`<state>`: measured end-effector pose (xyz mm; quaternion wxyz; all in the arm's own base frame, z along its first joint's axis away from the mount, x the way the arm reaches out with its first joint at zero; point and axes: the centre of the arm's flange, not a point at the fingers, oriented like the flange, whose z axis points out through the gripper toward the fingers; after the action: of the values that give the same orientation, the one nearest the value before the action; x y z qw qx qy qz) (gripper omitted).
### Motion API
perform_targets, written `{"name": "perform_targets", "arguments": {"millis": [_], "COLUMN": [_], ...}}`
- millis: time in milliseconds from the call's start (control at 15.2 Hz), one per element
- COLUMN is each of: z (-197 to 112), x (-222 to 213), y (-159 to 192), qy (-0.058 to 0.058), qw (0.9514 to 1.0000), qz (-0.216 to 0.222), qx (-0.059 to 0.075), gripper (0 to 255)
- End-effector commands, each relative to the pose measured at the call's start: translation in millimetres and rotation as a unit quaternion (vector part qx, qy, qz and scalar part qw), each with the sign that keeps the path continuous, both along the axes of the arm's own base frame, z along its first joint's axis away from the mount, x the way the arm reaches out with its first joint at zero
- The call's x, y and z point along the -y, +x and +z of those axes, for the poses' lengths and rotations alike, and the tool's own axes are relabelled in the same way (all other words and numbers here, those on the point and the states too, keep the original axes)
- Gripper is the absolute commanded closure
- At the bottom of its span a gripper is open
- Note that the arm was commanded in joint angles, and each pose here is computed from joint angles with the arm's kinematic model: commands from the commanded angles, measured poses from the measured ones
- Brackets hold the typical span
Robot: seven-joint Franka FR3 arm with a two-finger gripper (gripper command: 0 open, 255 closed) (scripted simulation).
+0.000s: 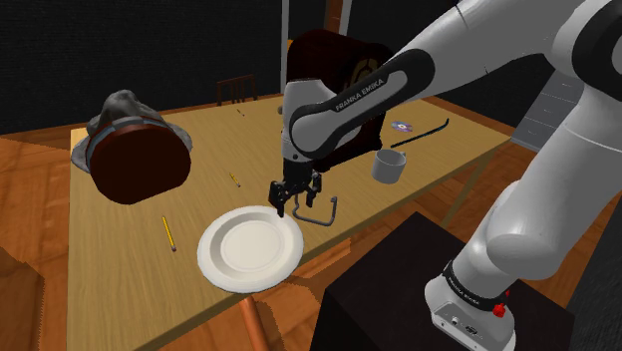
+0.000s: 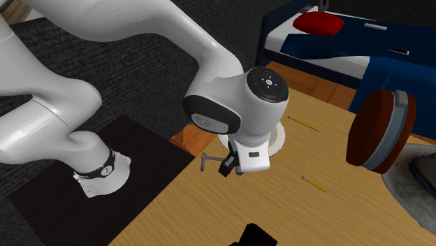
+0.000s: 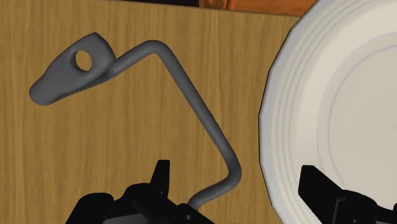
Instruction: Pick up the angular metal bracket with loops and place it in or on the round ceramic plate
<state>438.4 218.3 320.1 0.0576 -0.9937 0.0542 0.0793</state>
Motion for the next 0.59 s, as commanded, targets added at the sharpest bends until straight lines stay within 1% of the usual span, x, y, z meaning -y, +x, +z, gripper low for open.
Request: {"name": "perform_targets", "arguments": {"millis": [0, 528], "z": [0.0, 1.2], "x": [0.0, 0.3], "y": [0.0, 0.2], "qy": [0.000, 0.000], "qw": [1.0000, 1.0000], "qz": [0.000, 0.000], "qx": [0.000, 0.000], "gripper": [255, 255]}}
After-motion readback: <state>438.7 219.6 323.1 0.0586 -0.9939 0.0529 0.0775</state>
